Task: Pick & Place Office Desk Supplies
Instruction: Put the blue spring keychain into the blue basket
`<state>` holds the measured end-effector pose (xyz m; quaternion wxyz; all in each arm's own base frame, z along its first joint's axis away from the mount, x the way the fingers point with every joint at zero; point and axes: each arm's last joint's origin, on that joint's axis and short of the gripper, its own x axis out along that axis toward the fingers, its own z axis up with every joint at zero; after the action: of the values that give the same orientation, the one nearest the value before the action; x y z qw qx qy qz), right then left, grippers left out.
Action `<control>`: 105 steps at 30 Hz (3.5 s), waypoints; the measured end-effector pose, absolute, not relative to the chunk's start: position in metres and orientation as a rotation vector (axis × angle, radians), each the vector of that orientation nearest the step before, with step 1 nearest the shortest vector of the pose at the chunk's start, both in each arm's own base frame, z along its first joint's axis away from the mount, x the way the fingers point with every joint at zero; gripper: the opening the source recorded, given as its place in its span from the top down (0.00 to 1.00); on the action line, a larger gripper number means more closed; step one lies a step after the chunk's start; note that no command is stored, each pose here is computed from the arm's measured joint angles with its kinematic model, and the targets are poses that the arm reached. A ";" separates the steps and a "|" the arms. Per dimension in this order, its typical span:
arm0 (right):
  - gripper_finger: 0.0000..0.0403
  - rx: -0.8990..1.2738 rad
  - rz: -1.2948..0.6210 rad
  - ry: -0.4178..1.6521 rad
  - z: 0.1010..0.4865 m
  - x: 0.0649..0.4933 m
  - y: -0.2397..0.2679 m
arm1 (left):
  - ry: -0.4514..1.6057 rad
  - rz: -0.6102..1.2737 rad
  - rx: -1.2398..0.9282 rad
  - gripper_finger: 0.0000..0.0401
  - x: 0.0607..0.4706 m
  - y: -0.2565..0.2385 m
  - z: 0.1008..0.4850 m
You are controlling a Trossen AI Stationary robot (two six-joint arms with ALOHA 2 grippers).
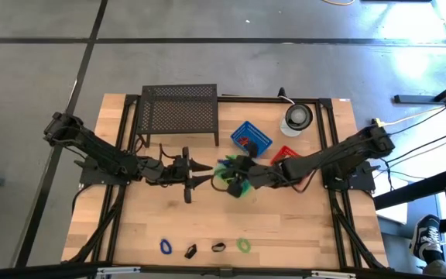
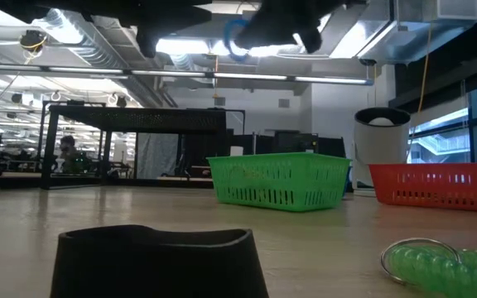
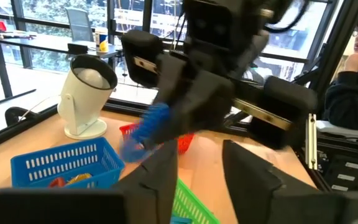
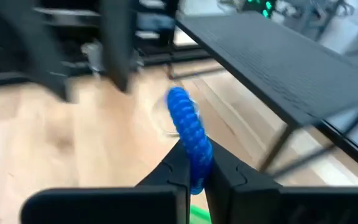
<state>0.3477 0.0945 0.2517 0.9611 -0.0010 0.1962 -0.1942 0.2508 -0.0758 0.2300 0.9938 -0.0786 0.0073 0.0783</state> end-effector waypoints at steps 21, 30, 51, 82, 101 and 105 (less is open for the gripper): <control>0.93 0.236 -0.910 0.865 0.212 0.318 -0.031 | 0.019 0.160 -0.155 0.57 0.251 -0.076 0.229; 0.93 0.278 -0.914 1.016 0.171 0.327 -0.047 | 0.020 0.160 -0.154 0.57 0.251 -0.076 0.229; 0.54 0.303 -0.892 1.006 0.193 0.316 -0.048 | 0.023 0.160 -0.153 0.56 0.251 -0.076 0.229; 0.63 0.112 -0.565 0.686 0.236 0.272 0.137 | 0.877 -0.383 -0.374 0.65 0.171 -0.172 0.166; 0.63 0.238 -0.619 0.661 0.228 0.274 0.141 | 1.000 -0.544 -0.174 0.65 0.191 -0.204 0.135; 0.63 0.243 -0.619 0.658 0.228 0.275 0.141 | 1.033 -0.593 -0.012 0.65 0.189 -0.208 0.124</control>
<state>0.2746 0.1408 0.2277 0.8926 0.1169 0.3172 -0.2984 0.1887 -0.2081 0.1238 0.8277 -0.0059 0.4867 -0.2793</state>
